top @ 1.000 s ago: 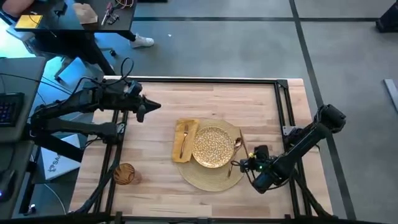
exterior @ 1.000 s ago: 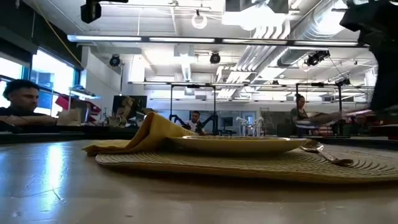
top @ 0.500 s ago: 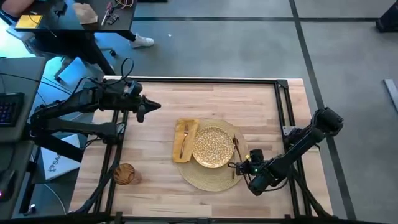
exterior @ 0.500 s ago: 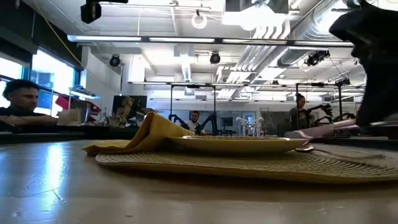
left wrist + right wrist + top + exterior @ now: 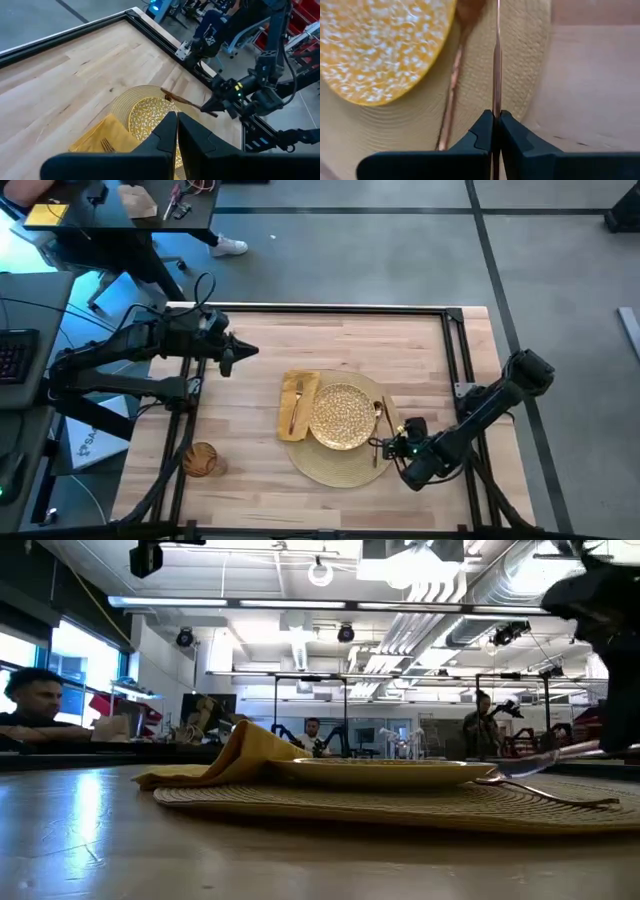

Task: Set table place
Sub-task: Put the brown table knife on the brown placemat to the right of the brown spoon

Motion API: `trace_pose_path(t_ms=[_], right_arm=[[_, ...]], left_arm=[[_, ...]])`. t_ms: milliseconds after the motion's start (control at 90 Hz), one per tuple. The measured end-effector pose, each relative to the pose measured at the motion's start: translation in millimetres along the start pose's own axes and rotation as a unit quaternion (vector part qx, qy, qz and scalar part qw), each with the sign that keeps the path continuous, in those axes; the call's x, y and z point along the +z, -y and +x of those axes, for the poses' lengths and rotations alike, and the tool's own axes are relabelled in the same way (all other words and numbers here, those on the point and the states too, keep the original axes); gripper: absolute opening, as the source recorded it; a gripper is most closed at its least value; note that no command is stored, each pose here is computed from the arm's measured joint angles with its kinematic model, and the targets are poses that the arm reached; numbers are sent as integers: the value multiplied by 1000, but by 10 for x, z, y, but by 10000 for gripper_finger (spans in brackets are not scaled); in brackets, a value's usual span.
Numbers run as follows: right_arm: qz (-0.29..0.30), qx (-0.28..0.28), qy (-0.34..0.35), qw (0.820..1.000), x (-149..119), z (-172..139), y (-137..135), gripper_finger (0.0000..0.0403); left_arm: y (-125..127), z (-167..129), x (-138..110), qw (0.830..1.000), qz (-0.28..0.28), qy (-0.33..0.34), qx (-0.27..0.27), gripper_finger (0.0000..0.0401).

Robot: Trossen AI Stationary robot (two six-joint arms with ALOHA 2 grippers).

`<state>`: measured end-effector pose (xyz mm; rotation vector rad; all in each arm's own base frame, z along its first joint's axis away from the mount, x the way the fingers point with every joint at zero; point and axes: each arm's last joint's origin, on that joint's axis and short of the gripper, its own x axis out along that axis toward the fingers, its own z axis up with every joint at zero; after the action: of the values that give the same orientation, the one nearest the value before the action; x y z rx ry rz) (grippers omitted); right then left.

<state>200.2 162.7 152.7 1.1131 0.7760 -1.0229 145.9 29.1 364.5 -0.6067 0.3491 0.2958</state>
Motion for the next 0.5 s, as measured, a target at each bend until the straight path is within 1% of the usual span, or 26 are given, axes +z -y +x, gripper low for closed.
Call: trace_pose_path(t_ms=[322, 500], right_arm=[[44, 50, -10, 998, 25, 100, -87, 0], [47, 48, -21, 998, 15, 100, -92, 0]], left_arm=[[0, 0, 0, 1000, -1, 0, 0, 0], [0, 0, 0, 1000, -1, 0, 0, 0]])
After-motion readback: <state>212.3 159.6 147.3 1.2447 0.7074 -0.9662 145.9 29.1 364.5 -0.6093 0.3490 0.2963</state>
